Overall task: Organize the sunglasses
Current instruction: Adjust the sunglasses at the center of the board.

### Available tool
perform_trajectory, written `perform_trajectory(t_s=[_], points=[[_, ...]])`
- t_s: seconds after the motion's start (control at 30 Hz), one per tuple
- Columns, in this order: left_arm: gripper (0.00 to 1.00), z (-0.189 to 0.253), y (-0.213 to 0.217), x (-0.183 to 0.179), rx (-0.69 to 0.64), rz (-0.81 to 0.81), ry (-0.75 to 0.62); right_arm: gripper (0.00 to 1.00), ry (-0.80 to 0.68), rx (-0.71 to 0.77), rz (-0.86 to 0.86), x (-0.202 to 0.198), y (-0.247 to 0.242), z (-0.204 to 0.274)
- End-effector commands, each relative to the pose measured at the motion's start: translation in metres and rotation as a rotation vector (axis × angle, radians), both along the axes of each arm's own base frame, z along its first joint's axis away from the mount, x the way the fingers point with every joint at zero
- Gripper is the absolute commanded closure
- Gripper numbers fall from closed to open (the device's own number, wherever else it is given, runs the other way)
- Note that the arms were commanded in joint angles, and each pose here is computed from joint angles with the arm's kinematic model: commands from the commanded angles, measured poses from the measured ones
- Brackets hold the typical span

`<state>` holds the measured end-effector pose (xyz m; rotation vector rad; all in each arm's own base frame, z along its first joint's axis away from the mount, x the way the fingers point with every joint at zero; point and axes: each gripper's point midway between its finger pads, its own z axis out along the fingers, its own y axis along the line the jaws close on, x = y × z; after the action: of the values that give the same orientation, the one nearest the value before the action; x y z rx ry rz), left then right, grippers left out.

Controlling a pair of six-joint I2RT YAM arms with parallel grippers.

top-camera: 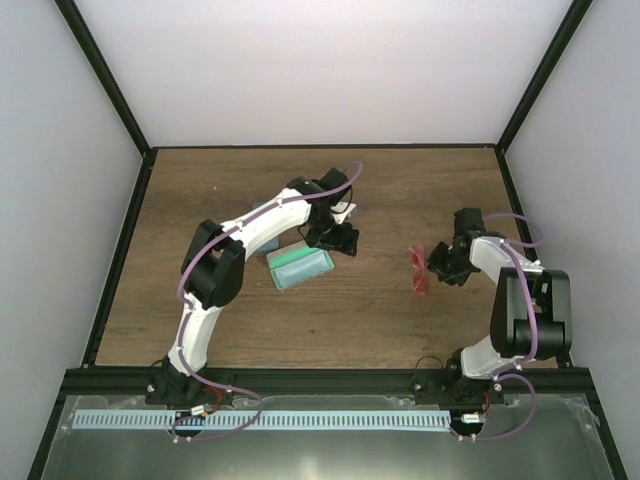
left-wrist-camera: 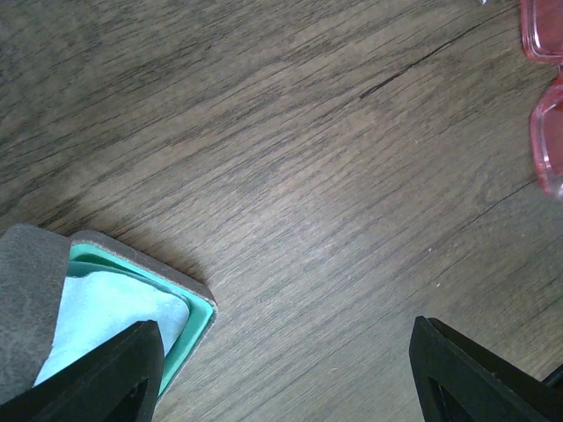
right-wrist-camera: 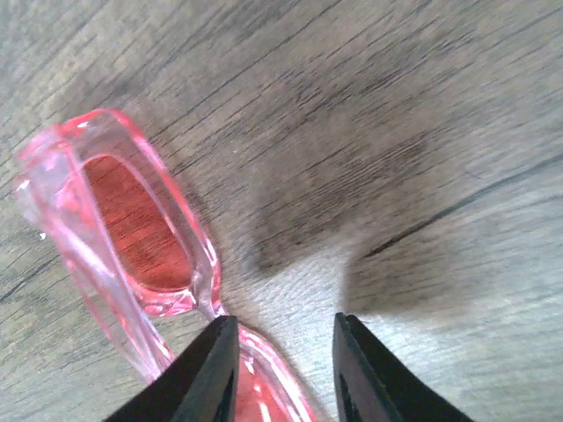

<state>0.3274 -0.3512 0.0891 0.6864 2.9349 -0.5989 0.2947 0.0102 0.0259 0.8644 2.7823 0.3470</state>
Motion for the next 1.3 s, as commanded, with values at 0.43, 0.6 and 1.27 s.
perform_trajectory(t_s=[0.43,0.6,1.27], points=[[0.22,-0.011,0.0,-0.004,-0.004,0.001,0.028,0.68,-0.04,-0.069,-0.043,-0.013,-0.003,0.019],[0.22,-0.012,0.008,-0.009,0.018,-0.006,0.025,0.68,-0.12,-0.029,-0.065,-0.003,0.005,0.043],[0.22,-0.01,0.013,-0.014,0.005,-0.013,0.016,0.47,0.012,-0.032,-0.166,0.015,0.06,0.03]])
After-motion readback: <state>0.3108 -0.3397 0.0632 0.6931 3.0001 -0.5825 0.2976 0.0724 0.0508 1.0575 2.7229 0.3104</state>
